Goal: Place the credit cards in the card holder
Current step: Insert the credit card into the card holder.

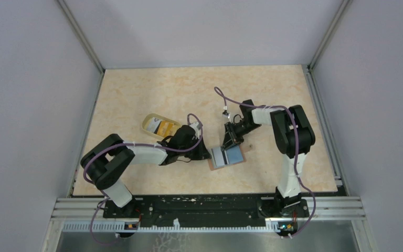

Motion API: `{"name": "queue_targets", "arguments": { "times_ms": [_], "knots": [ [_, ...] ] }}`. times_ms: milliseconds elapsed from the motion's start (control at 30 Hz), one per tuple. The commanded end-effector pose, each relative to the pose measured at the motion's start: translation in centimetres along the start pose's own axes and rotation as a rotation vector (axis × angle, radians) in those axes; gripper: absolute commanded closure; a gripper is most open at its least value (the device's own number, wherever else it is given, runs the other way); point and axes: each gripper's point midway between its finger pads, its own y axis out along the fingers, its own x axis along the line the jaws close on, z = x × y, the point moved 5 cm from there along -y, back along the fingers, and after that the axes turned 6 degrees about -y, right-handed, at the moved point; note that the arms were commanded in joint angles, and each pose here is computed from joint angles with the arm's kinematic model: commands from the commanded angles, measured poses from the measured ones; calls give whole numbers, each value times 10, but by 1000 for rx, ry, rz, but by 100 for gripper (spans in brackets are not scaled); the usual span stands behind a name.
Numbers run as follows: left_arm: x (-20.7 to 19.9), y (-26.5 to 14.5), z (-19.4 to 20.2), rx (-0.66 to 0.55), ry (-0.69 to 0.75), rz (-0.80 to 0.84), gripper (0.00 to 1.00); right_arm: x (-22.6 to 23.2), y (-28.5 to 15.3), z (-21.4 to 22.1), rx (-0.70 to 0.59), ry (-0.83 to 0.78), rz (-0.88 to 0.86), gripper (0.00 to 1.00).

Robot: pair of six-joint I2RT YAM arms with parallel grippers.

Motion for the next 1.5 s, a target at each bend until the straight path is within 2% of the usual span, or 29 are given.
{"name": "queue_targets", "arguments": {
  "times_ms": [0,200,433,767,867,1067,1300,1467],
  "knots": [
    [8,5,12,51,12,-21,88,6,17,-13,-2,-69,-15,87],
    [8,7,12,53,17,-14,88,11,16,-17,-7,-78,-40,79],
    [12,3,12,28,16,-35,87,21,-6,-29,-47,-187,42,63],
    [13,1,12,10,21,-23,86,24,-30,-37,-98,-338,212,61],
    [13,0,12,5,22,-20,87,24,-32,-35,-94,-367,245,65],
    [12,-6,10,-17,23,-16,88,14,-29,-23,-43,-414,336,87],
    [12,-4,12,-6,27,-9,88,10,-16,-13,46,-450,422,95],
    [12,-2,13,8,34,-2,88,12,-5,-8,81,-455,401,96]
  ]
}}
